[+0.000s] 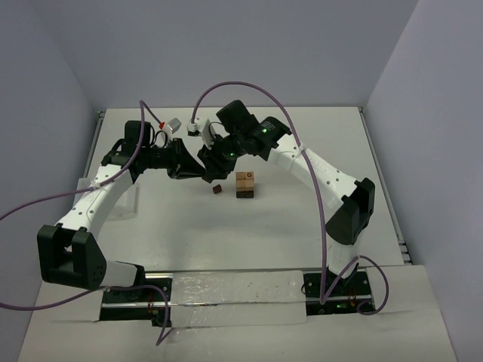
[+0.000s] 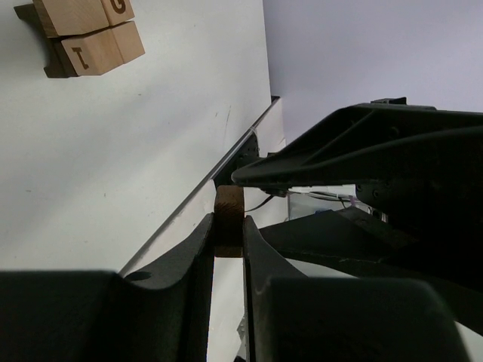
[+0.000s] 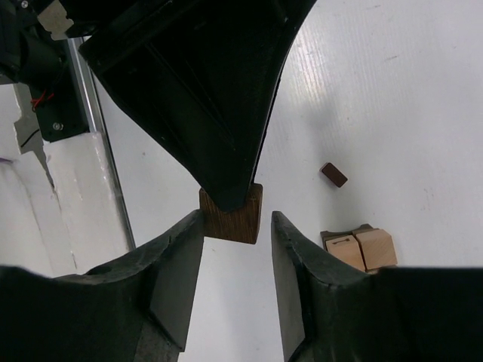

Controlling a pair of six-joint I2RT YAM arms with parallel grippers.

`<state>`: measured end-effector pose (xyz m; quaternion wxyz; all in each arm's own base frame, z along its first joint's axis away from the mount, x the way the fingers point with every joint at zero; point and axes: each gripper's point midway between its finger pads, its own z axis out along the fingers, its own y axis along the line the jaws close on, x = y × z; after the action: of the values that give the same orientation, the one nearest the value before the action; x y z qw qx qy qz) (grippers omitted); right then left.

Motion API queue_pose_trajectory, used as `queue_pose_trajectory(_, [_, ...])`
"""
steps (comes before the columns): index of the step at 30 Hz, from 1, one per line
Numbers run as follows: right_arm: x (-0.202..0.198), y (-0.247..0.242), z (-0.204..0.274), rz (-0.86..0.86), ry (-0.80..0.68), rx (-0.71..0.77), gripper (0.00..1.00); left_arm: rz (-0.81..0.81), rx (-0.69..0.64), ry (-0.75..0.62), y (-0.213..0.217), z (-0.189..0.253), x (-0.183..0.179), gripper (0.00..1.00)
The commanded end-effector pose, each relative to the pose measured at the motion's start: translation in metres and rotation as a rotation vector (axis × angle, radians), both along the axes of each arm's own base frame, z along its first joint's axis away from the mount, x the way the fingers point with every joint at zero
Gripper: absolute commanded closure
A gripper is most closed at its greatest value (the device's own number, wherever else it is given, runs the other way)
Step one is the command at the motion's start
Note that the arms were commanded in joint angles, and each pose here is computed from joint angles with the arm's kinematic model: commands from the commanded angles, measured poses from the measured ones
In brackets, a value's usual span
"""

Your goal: Build the wood block tower

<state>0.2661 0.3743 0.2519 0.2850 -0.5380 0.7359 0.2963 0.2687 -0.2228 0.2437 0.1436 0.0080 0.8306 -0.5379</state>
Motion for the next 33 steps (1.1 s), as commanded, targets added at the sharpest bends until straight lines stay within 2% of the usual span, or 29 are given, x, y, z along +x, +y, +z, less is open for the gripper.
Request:
queue_pose_trajectory(1, [0.001,0.003,0.010,0.007,-0.025,0.007,0.49,-0.013,-0.038,-0.028,-0.002,0.012,0.002,1.00])
queue_pose_trajectory(6, [-0.001,0.003,0.008,0.012,-0.029,0.004,0.42,-0.017,-0.046,-0.024,-0.003,0.013,0.002,1.00])
queue_pose_trajectory(13, [-0.003,0.005,0.007,0.021,-0.046,-0.003,0.44,-0.020,-0.055,-0.009,-0.004,0.012,0.001,1.00])
queue_pose_trajectory(21, [-0.001,0.005,0.006,0.015,-0.067,-0.010,0.61,-0.022,-0.061,-0.007,-0.004,0.013,0.001,1.00])
queue_pose_trajectory(24, [0.001,0.004,0.005,0.012,-0.082,-0.017,0.72,-0.024,-0.070,-0.004,-0.003,0.013,0.000,0.99])
queue_pose_trajectory(26, [0.003,0.002,0.007,0.006,-0.097,-0.020,0.76,-0.028,-0.075,-0.005,-0.003,0.011,0.000,0.79])
queue_pose_trajectory(27, [0.003,0.002,0.007,0.007,-0.101,-0.023,0.78,-0.031,-0.079,-0.007,-0.002,0.011,0.000,0.63])
queue_pose_trajectory(28, [0.003,0.000,0.007,0.012,-0.107,-0.028,0.80,-0.032,-0.080,-0.007,-0.001,0.009,-0.001,0.41])
queue_pose_trajectory(30, [0.001,-0.006,0.008,0.026,-0.115,-0.042,0.84,-0.043,-0.076,-0.023,0.001,0.007,0.000,0.11])
queue_pose_trajectory(31, [0.001,-0.009,0.008,0.032,-0.118,-0.049,0.86,-0.044,-0.068,-0.040,0.005,0.006,0.001,0.02])
queue_pose_trajectory(33, [0.003,-0.023,0.002,0.053,-0.127,-0.088,0.94,-0.042,-0.034,-0.136,0.018,0.004,0.012,0.01])
